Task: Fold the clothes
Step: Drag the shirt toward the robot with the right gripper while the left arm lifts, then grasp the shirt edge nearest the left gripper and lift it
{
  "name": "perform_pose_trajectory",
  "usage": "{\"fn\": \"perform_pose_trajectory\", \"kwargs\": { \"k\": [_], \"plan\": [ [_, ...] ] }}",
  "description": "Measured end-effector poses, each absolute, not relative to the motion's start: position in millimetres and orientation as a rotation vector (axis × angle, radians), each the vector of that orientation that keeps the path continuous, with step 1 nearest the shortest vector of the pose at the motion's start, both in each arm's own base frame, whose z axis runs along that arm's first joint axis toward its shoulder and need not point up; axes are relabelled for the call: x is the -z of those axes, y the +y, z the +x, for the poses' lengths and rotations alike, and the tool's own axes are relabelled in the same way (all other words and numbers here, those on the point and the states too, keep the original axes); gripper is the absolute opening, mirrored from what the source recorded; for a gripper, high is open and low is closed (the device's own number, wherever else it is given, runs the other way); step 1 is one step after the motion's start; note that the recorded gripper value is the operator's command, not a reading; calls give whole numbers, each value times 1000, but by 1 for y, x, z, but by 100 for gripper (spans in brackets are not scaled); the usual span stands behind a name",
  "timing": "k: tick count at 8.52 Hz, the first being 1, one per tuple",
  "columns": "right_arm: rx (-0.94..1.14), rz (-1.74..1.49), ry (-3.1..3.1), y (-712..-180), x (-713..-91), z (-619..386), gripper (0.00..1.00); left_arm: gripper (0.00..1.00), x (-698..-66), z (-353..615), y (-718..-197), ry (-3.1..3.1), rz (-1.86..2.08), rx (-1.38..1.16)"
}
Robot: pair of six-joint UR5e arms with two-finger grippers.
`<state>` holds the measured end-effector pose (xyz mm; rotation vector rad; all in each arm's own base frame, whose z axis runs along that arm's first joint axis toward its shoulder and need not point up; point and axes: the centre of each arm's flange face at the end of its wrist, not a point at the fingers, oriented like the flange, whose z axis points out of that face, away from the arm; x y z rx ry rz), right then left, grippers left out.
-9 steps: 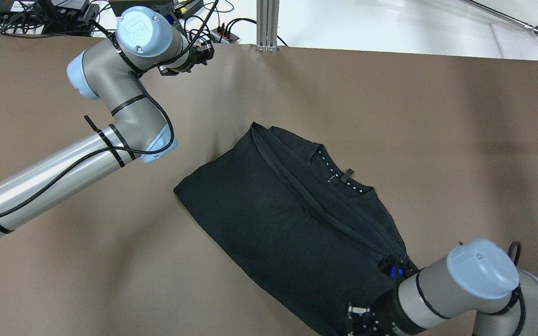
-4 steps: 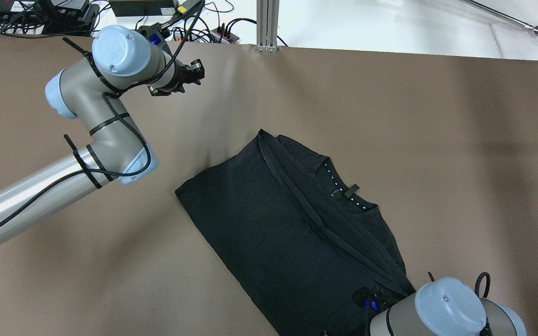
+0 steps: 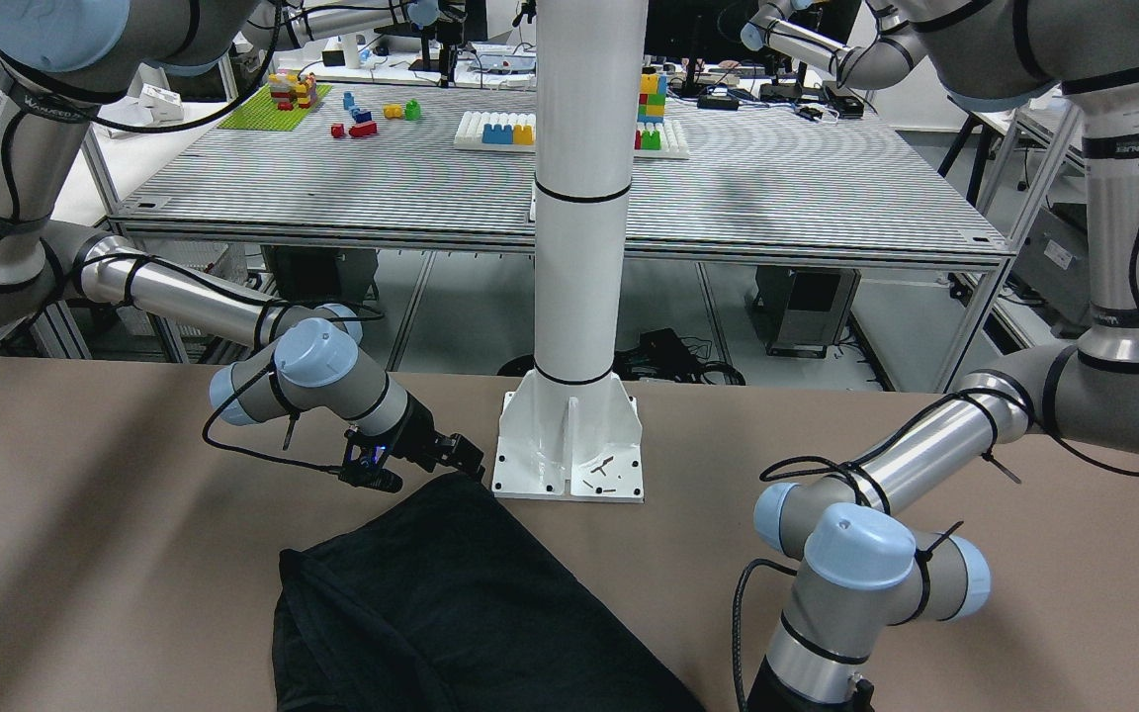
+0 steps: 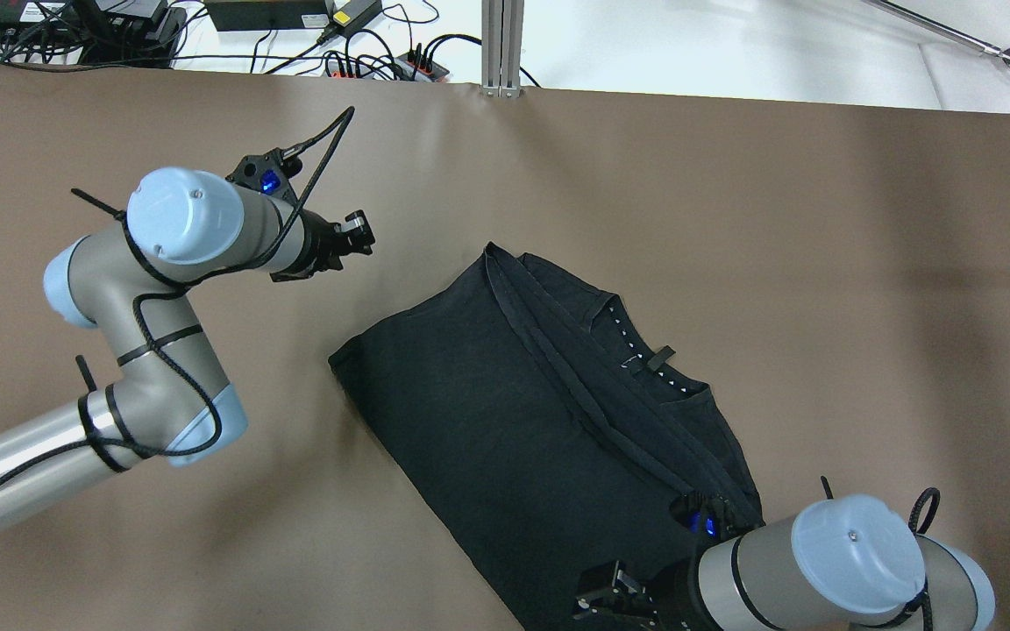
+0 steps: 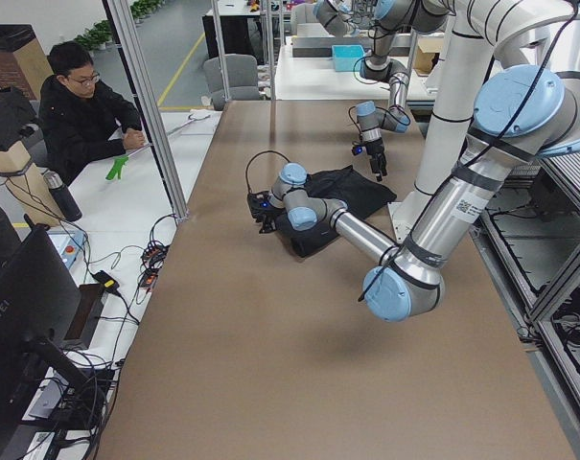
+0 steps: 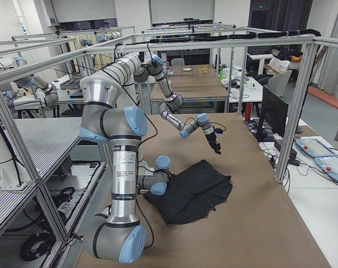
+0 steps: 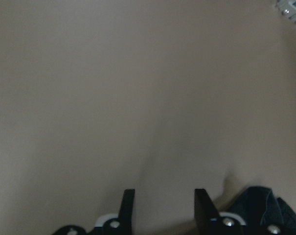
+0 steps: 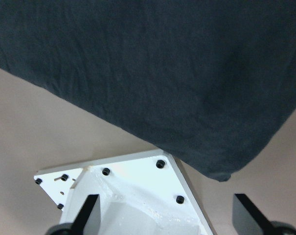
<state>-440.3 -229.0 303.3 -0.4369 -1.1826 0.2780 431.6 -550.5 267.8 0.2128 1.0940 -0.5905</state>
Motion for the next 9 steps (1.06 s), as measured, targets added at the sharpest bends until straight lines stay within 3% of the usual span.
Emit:
{"fn": "perform_pose_trajectory", "kwargs": {
  "k": [3, 9],
  "plan": [
    [-334, -361, -1204, -253, -302, -432, 95, 54, -302, 455, -489, 1065, 204, 579],
    [-372, -334, -1168, -267, -279, -445, 95, 61, -334, 476, -457, 1022, 169, 571]
  ]
}}
